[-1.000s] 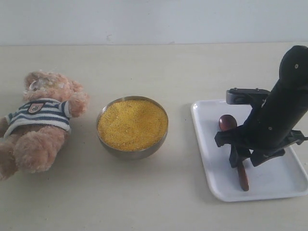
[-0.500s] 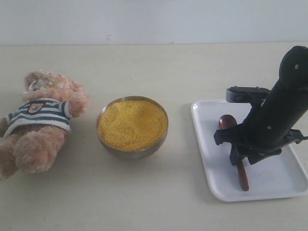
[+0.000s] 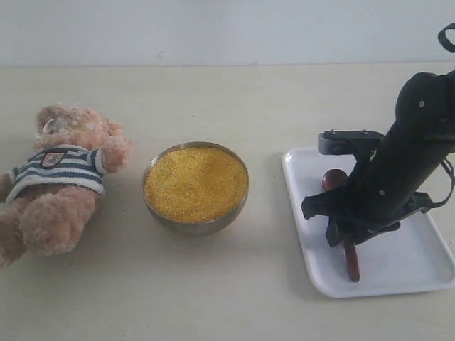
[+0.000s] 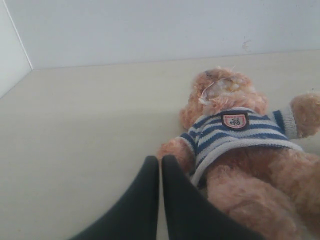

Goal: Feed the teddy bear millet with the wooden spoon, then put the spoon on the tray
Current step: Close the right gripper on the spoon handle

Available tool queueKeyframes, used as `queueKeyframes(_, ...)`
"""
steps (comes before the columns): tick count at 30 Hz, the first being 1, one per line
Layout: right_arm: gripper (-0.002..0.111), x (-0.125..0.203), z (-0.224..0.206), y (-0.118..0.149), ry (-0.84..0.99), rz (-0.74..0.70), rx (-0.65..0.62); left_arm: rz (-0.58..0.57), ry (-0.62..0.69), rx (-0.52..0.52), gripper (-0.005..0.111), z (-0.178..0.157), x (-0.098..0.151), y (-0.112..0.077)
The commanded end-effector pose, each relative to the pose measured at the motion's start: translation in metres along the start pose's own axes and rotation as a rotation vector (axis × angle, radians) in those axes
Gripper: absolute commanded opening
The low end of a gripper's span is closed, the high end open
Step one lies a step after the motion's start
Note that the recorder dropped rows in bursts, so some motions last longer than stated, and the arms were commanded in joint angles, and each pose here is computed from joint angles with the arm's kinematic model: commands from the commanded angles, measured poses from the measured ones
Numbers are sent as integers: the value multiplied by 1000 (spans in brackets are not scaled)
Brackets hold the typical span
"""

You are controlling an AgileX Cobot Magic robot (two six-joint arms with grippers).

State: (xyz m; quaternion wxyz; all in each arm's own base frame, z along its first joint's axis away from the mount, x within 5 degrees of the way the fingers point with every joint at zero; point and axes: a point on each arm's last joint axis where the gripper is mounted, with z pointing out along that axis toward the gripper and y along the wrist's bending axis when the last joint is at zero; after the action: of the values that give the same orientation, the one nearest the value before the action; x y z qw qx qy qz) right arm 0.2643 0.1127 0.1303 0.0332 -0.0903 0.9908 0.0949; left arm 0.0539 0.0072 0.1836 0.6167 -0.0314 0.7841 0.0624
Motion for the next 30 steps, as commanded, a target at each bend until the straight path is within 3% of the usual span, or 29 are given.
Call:
queueKeyframes(1, 38, -1, 0, 1, -23, -13, 41, -5, -17, -5, 4, -1, -2, 0)
queueKeyframes(5, 38, 0, -1, -4, -13, -9, 100, -5, -17, -5, 4, -1, -2, 0)
queueKeyframes(22, 38, -2, -1, -2, -35, 26, 80, -5, -17, -5, 4, -1, -2, 0)
queueKeyframes(30, 38, -2, -1, -9, -37, 19, 155, -5, -17, -5, 4, -1, -2, 0)
